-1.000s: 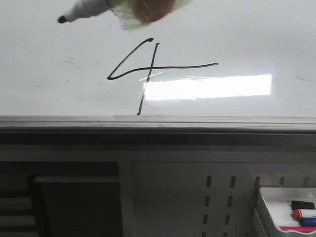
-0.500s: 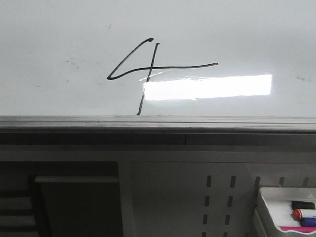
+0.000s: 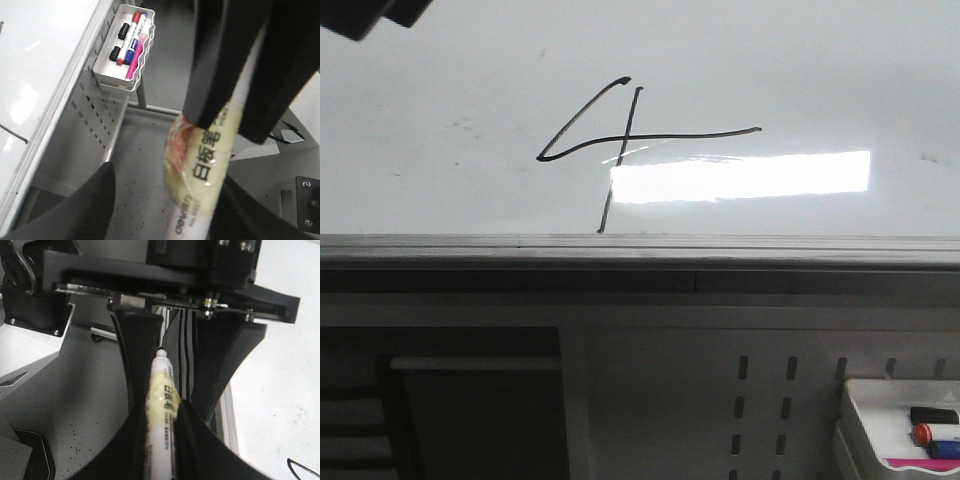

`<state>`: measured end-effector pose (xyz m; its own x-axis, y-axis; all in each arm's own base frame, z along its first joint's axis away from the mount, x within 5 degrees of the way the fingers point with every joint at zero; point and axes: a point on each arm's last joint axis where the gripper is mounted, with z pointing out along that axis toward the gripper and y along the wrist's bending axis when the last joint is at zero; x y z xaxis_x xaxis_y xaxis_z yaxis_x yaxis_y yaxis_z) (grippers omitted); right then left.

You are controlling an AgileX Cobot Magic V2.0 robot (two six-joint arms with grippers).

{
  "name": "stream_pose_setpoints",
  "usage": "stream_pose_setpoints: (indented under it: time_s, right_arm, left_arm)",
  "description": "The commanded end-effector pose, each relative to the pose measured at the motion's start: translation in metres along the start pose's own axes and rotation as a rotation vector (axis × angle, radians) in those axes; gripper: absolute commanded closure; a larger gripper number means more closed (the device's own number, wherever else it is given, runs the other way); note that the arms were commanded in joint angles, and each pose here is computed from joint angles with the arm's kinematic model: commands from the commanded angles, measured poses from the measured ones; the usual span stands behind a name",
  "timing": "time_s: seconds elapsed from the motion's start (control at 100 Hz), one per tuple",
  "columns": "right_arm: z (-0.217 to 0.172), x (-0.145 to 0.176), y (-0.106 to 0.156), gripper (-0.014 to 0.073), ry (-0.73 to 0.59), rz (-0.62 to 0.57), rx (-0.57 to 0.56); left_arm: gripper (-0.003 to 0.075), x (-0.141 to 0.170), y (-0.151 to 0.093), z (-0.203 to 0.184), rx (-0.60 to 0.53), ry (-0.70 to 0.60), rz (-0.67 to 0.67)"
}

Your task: Write number 4 on whiteboard

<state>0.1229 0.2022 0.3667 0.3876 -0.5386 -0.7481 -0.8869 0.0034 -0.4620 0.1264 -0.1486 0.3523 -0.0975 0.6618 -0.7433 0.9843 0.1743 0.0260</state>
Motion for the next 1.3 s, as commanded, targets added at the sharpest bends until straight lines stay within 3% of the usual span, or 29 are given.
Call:
stream_pose_setpoints:
  time_s: [0.0, 0.41, 1.14, 1.29]
  right_arm:
    - [-0.012, -0.014, -0.007, 0.0660, -0.063, -0.010, 0.067]
    - [-0.012, -0.013, -0.004, 0.0660, -0.055, -0.006, 0.026]
    - [-0.011, -0.011, -0.001, 0.0659, -0.045, 0.006, 0.004]
    - [-0.002, -0.007, 0.002, 0.0659, -0.014, 0.014, -0.057]
  left_arm:
    - [0.0447, -0.015, 0.001, -0.008, -0.027, -0.099, -0.015]
    - [0.0741, -0.018, 0.005, -0.006, -0.047, -0.134, -0.017]
    - [0.0741, -0.016, 0.005, -0.005, -0.048, -0.123, 0.007]
    - [0.0741, -0.003, 0.005, 0.005, -0.041, -0.090, -0.018]
